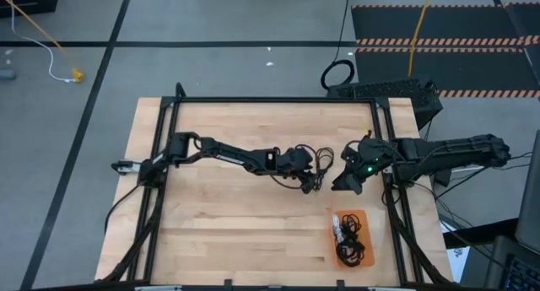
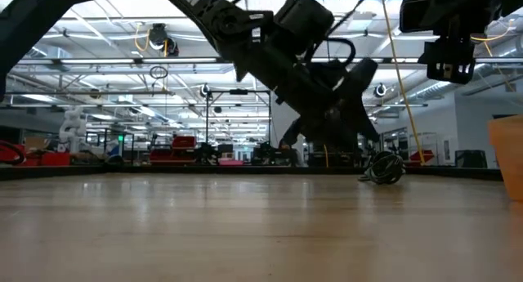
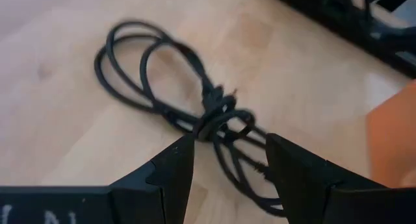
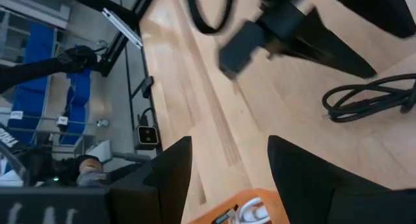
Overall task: Pick and place USB-C Cables
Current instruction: Put the black charger cable into the orange bin
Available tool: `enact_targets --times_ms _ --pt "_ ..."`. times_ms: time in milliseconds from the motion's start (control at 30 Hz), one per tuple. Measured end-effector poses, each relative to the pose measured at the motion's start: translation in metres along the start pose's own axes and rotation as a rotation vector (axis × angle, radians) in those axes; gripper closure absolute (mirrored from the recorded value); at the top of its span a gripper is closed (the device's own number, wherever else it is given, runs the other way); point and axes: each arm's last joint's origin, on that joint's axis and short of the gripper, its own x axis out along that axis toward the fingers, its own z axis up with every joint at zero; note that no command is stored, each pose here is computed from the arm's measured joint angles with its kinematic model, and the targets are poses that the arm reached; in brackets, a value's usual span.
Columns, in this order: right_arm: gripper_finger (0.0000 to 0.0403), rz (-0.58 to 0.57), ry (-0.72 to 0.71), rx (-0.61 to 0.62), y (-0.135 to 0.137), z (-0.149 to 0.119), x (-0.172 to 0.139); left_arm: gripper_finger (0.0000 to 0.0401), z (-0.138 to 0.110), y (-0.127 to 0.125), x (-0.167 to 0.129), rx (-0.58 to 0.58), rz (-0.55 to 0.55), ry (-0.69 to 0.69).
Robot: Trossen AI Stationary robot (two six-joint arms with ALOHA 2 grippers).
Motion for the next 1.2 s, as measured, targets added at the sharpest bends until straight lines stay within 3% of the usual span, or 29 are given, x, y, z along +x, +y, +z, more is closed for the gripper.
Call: enact_targets --times_ms 867,1000,1200 --pt "0.0209 0.010 -0.014 -0.044 0.001 0.001 -0.002 0.0215 -0.034 0.012 0.038 -0.094 0.002 -0.024" --pt "0.0209 0.011 -0.015 -0.046 0.001 0.001 -0.002 0.0260 -0.034 0.013 0.041 -0.072 -0.008 -0.045" --pt "0.0209 0.011 -0.016 -0.053 0.001 0.001 -0.002 0.0377 -0.028 0.018 0.041 -0.060 -0.014 -0.074"
